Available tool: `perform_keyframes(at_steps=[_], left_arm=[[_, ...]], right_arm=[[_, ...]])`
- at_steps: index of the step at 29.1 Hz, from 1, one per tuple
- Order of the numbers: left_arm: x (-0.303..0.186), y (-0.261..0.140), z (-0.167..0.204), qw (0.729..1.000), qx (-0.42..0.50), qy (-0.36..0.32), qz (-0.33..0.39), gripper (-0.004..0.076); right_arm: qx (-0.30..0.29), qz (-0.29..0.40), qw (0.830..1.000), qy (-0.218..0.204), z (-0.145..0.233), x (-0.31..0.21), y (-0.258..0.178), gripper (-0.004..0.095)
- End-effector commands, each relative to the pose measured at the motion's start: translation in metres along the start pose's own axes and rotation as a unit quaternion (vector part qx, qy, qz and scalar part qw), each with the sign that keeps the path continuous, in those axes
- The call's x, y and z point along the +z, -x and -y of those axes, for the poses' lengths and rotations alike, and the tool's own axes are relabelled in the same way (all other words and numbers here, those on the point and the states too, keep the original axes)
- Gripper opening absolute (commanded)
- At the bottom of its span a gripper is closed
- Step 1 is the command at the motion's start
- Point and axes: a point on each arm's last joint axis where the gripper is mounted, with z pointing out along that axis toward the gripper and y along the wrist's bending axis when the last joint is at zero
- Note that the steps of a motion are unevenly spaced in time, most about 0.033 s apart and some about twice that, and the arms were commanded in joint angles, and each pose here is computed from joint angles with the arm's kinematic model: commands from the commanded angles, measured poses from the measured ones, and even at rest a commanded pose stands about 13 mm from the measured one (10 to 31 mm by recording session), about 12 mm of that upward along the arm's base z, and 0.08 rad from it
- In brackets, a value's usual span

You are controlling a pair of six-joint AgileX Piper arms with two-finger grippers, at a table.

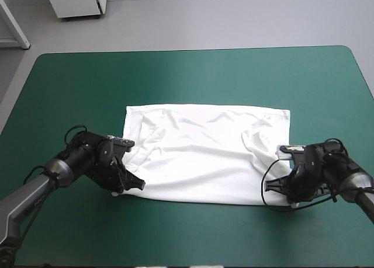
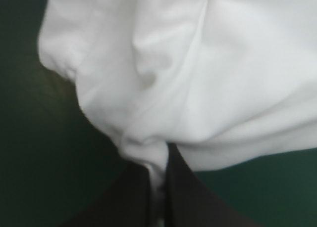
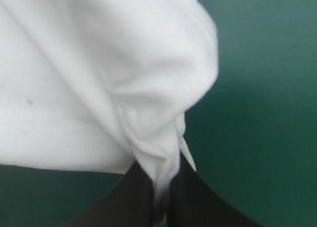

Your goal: Fold the cloth

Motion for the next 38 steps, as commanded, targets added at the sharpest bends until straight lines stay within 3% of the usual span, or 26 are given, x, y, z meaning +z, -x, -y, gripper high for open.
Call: perform_keyframes(at_steps=[1, 8, 14, 21, 31, 38], left_arm=[[-0.045, 0.008, 0.001, 0.998, 0.013, -0.001, 0.065, -0.0009], [-0.094, 0.032, 0.003, 0.987, 0.026, -0.004, 0.157, -0.0009], [-0.124, 0.055, -0.004, 0.964, 0.038, 0.050, 0.260, -0.0009], [-0.129, 0.094, -0.013, 0.940, 0.027, 0.106, 0.323, -0.0009], [-0.106, 0.158, -0.047, 0.937, -0.018, 0.116, 0.329, -0.0009], [-0.065, 0.193, -0.047, 0.946, -0.014, 0.094, 0.309, -0.0009]], right_arm=[[-0.009, 0.071, 0.997, 0.007, -0.003, -0.043, 0.010, -0.0013], [-0.016, 0.165, 0.986, 0.013, -0.008, -0.096, 0.036, -0.0019], [-0.026, 0.272, 0.962, -0.003, -0.007, -0.130, 0.059, -0.0019], [-0.038, 0.335, 0.941, -0.020, -0.010, -0.140, 0.094, -0.0019], [-0.010, 0.333, 0.942, -0.026, 0.000, -0.115, 0.156, -0.0019], [-0.003, 0.297, 0.955, -0.021, -0.002, -0.077, 0.194, -0.0019]])
